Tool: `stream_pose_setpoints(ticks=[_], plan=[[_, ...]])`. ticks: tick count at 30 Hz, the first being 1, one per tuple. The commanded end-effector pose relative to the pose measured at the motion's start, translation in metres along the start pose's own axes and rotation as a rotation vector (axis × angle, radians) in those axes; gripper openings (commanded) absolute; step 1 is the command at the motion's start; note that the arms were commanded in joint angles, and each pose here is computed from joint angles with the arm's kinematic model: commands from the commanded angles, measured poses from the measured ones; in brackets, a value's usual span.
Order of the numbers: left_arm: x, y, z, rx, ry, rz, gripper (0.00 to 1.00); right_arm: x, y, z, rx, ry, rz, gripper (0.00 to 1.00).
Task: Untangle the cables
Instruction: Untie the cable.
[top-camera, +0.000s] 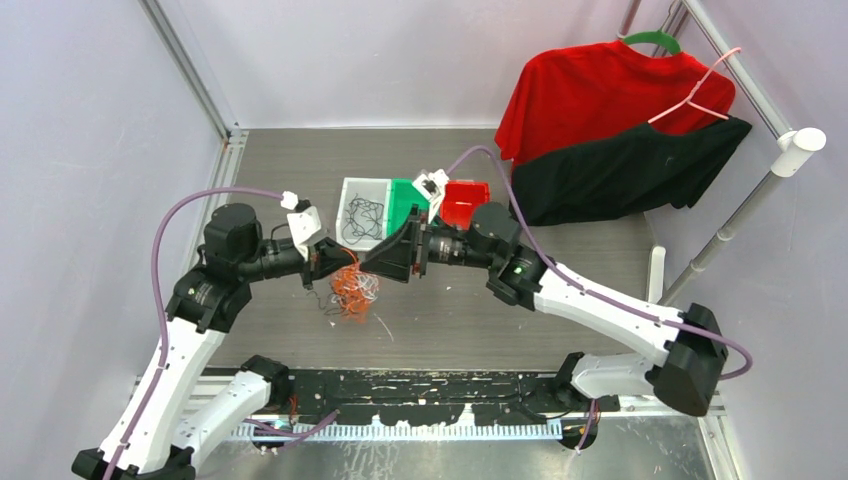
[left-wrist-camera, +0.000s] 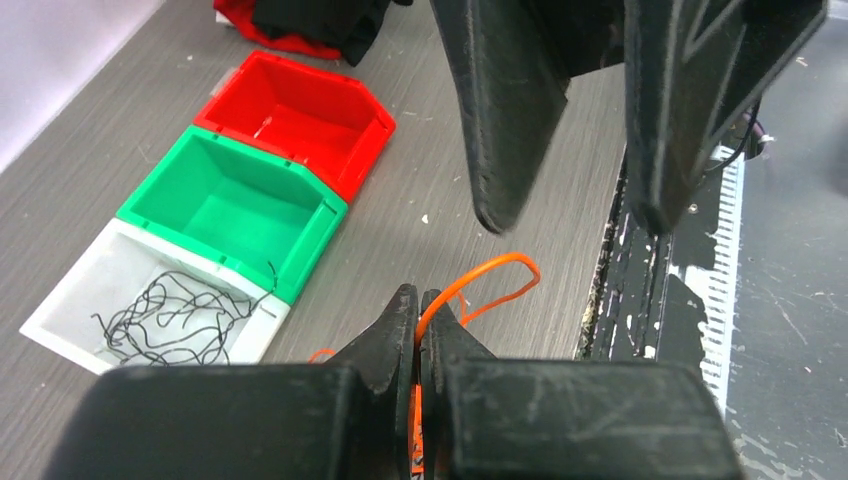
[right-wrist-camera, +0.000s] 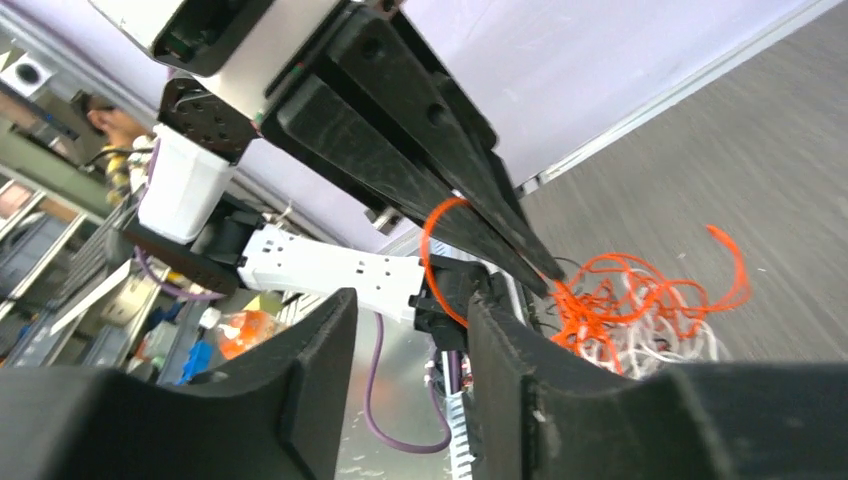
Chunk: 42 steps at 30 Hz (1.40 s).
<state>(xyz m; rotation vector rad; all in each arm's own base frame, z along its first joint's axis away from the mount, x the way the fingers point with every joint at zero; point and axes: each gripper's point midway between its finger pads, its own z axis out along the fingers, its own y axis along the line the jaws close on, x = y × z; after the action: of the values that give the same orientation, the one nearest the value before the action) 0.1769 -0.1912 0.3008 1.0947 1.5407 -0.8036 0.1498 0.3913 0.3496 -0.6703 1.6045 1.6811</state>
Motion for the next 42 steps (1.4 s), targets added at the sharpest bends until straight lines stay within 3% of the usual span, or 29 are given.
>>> stream_pose_setpoints(ticks=[1, 4, 6, 16, 30, 36, 42], plan=[[-0.045, -0.017, -0.009, 0.068, -0.11, 0.068, 0.0, -0.048, 0.005, -0.029, 0.109, -0.201, -0.099, 0.55], [-0.051, -0.024, -0.012, 0.093, -0.125, 0.061, 0.0, -0.061, -0.016, -0.048, 0.24, -0.276, -0.151, 0.63], [-0.054, -0.028, -0.013, 0.109, -0.132, 0.055, 0.0, -0.055, -0.026, -0.047, 0.281, -0.231, -0.181, 0.63], [-0.072, -0.033, -0.015, 0.123, -0.167, 0.053, 0.0, -0.013, -0.018, -0.004, 0.147, -0.086, -0.207, 0.67], [-0.081, -0.033, -0.015, 0.124, -0.18, 0.045, 0.0, 0.015, -0.017, 0.041, 0.101, -0.097, -0.222, 0.7], [-0.093, -0.036, -0.017, 0.136, -0.195, 0.017, 0.0, 0.014, -0.046, 0.051, 0.216, -0.157, -0.253, 0.67], [-0.121, -0.039, -0.024, 0.144, -0.238, 0.0, 0.0, 0.045, -0.1, 0.048, 0.358, -0.096, -0.291, 0.66]])
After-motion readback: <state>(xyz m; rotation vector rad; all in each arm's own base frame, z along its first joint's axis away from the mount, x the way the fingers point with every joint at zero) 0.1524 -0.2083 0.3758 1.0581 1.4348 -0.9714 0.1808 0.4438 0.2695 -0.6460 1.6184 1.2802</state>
